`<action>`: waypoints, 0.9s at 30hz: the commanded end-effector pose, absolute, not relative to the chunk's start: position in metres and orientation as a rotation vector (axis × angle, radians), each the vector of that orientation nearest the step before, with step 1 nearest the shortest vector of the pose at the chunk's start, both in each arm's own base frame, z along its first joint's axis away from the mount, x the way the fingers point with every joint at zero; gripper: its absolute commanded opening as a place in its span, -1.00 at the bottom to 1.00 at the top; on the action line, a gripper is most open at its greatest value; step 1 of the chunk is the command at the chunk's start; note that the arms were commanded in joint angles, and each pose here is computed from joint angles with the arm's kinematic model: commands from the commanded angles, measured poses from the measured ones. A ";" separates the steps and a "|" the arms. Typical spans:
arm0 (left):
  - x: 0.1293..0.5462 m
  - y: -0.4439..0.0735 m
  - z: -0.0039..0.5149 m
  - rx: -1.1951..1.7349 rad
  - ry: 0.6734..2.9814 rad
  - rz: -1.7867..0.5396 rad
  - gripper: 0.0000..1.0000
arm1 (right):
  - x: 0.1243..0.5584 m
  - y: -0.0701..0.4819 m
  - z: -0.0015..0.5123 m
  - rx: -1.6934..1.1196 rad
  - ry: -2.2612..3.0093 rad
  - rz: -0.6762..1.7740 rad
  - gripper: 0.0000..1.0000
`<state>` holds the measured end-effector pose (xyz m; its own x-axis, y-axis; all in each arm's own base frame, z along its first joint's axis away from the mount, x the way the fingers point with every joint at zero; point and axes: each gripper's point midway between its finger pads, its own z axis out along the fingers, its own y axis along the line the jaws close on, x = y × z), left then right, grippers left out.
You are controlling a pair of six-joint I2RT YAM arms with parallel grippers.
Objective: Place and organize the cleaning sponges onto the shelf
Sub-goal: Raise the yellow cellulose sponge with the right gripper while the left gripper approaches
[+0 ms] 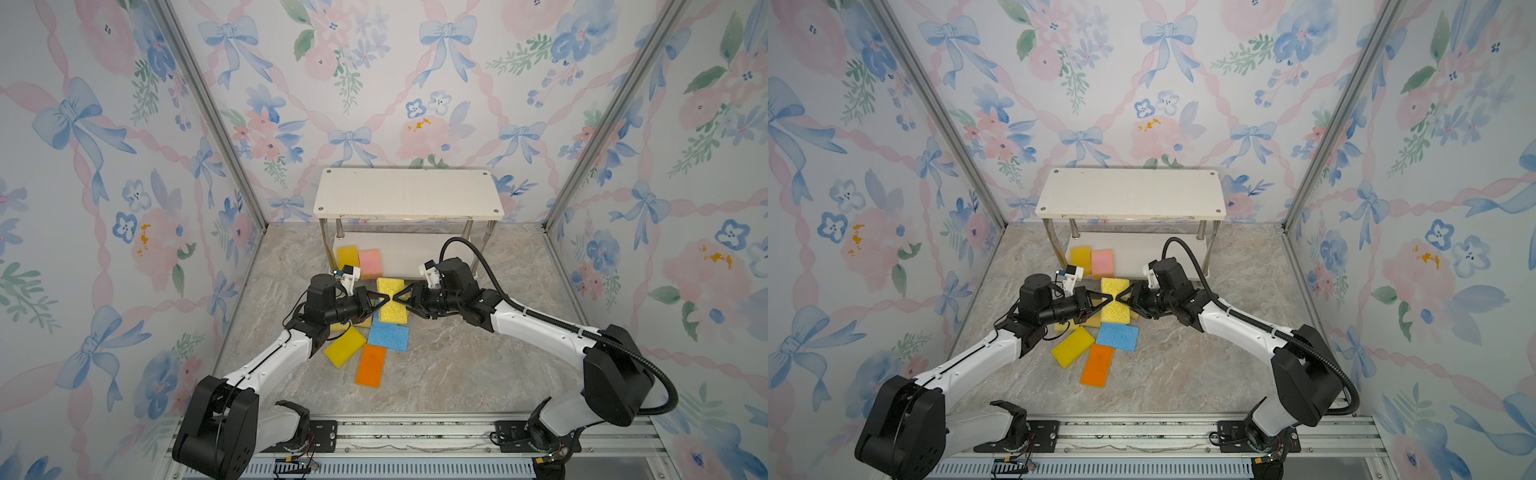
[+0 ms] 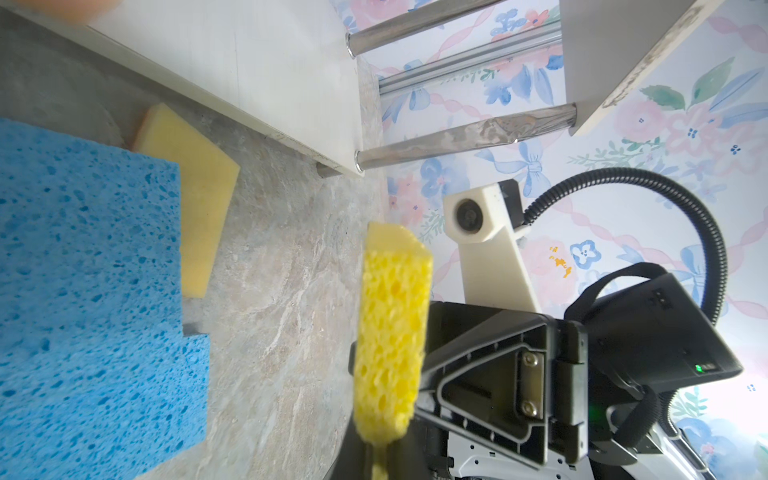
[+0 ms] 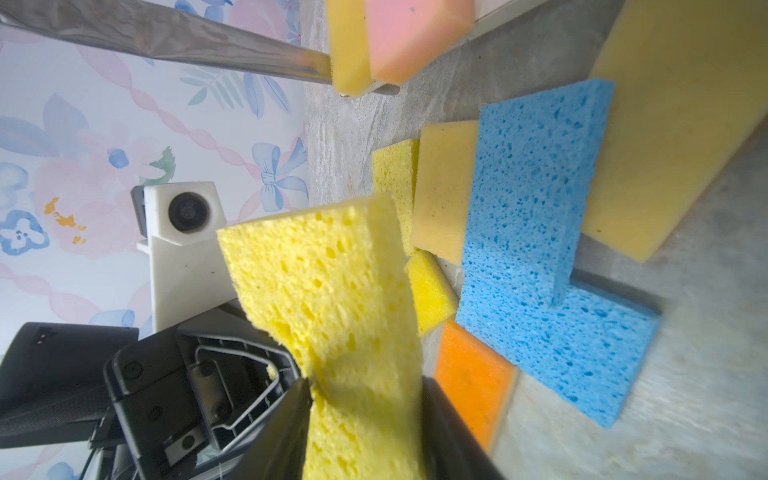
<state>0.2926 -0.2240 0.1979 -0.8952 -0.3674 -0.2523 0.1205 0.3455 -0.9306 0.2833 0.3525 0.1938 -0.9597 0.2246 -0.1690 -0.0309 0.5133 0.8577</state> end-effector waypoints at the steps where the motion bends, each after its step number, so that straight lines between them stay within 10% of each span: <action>1: 0.296 -0.223 0.205 -0.201 2.158 -1.593 -0.89 | 0.262 0.347 0.199 0.158 2.519 1.411 0.00; 27: 0.301 -0.223 0.209 -0.198 2.154 -1.595 -0.91 | 0.237 0.345 0.195 0.164 2.531 1.395 0.01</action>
